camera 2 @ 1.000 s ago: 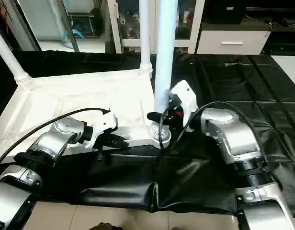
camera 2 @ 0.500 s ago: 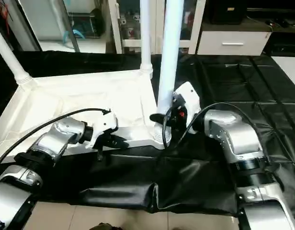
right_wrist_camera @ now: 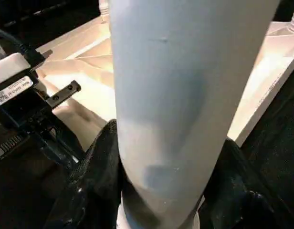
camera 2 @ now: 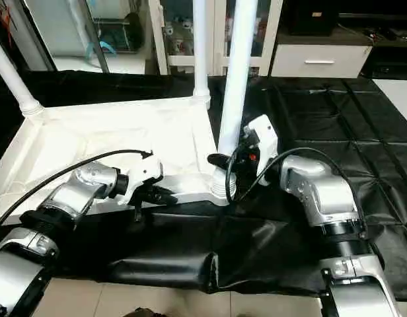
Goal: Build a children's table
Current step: Insert table leg to table base
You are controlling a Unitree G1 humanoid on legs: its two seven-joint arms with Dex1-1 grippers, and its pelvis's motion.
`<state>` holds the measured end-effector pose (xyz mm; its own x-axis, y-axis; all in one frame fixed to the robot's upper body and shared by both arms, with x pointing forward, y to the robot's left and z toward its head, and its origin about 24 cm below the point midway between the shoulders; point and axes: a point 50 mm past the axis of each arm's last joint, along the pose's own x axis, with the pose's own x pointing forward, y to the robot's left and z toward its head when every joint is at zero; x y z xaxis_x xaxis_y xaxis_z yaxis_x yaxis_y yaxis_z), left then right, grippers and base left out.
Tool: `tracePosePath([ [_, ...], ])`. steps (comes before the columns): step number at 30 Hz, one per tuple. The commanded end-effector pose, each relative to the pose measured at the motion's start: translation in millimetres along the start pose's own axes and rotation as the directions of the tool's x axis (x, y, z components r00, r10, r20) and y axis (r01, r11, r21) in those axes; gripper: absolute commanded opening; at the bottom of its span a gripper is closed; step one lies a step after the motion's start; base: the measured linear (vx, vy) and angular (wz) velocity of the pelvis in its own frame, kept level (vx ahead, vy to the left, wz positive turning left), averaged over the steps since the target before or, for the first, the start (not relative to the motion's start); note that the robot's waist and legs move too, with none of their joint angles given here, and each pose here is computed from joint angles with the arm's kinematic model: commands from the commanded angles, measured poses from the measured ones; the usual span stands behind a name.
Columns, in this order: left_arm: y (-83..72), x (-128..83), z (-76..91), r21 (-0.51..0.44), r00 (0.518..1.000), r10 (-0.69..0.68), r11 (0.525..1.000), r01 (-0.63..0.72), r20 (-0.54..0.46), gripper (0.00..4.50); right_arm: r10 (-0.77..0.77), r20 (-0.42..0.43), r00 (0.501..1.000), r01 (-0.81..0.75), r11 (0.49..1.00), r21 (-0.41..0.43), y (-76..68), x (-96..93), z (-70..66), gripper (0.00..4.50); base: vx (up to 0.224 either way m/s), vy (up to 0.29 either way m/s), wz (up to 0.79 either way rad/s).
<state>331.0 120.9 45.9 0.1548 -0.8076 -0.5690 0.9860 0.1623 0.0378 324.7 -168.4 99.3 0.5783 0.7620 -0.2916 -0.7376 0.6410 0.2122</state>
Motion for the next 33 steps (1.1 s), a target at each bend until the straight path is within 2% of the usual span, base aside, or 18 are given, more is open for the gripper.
tracePosePath([
  [1,-3.9,3,-10.1,-0.039,1.0,-0.004,0.999,0.004,-0.009,0.0,-0.084,-0.064,0.994,0.089,0.993,0.077,-6.9,-7.1,-28.2,1.84,0.0,0.0,0.0],
  [5,-3.0,3,-9.8,-0.039,1.0,0.0,0.999,-0.001,-0.009,0.0,-0.098,-0.044,0.994,0.102,0.989,0.103,-5.3,-9.8,-33.2,1.84,0.0,0.0,0.0],
  [10,-1.9,2,-9.5,-0.04,1.0,0.008,0.999,-0.009,-0.006,0.0,-0.117,-0.043,0.992,0.122,0.983,0.14,2.1,-14.5,-51.0,1.84,0.0,0.0,0.0],
  [15,-0.7,1,-9.8,-0.033,1.0,0.013,0.999,-0.014,-0.012,0.0,-0.084,-0.088,0.993,0.092,0.992,0.089,14.8,-13.8,-60.0,1.84,0.0,0.0,0.0],
  [22,0.3,0,-9.6,-0.031,1.0,0.015,0.999,-0.015,-0.017,0.0,-0.021,-0.141,0.99,0.024,1.0,0.015,27.2,-9.5,-60.2,1.84,0.0,0.0,0.0],
  [28,0.4,0,-10.0,-0.03,1.0,0.015,0.999,-0.015,-0.019,0.0,-0.006,-0.175,0.985,0.003,1.0,-0.017,28.8,-3.8,-58.5,1.84,0.0,0.0,0.0],
  [33,-0.3,-1,-11.2,-0.031,1.0,0.015,0.999,-0.016,-0.017,0.0,0.013,-0.211,0.977,-0.028,0.997,-0.07,31.8,9.6,-57.2,1.84,0.0,0.0,0.0],
])
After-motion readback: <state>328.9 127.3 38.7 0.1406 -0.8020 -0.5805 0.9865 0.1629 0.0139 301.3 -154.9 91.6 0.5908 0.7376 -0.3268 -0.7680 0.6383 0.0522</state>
